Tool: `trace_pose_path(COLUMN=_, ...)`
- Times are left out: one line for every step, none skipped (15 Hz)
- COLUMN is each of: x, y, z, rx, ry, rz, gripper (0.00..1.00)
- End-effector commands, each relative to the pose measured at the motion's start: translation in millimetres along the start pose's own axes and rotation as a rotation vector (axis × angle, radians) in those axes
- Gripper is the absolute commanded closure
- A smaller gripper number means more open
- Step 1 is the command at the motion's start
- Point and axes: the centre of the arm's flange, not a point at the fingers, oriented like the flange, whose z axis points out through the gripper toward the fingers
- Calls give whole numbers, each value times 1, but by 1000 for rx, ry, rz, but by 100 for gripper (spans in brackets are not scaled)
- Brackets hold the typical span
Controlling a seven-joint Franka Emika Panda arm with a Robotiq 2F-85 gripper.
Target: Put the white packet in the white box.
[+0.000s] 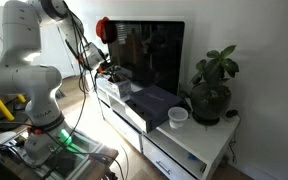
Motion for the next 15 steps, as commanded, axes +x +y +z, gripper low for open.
trace_pose_path(x=8, y=1, z=9, rx=-46, ry=-53, rz=134, gripper=95)
trace_pose_path(x=8, y=1, z=10, rx=-49, ry=-65, rz=169, gripper=95)
trace_pose_path(x=8, y=2, z=11, rx=-48, ry=-72, rz=202, gripper=95)
trace_pose_path(x=8, y=3, z=13, rx=-40, ry=-79, rz=240, gripper=95)
trace_pose_path(x=7, y=3, z=15, rx=-37, ry=-90, rz=282, gripper=95)
trace_pose_path(x=6, y=3, z=16, rx=-31, ry=-94, rz=319, gripper=95)
trace_pose_path(x=5, y=3, z=18, rx=-26, ry=-100, rz=360, gripper=95)
trace_pose_path(x=4, y=5, z=19, rx=-29, ry=-103, rz=399, gripper=95)
trace_pose_path(x=3, y=6, z=20, rx=-27, ry=-105, rz=437, gripper=95)
trace_pose_path(x=1, y=8, z=22, rx=-38, ry=-103, rz=462, gripper=95)
trace_pose_path(x=1, y=9, z=23, rx=-39, ry=-100, rz=481, gripper=95)
trace_pose_path(x=2, y=10, z=23, rx=-31, ry=-87, rz=495, gripper=89)
trace_pose_path(x=2, y=11, z=24, rx=-29, ry=-79, rz=510, gripper=54)
trace_pose_path(x=4, y=12, z=23, rx=-18, ry=-71, rz=525, gripper=52)
trace_pose_path(x=5, y=13, z=21, rx=-12, ry=-62, rz=538, gripper=47)
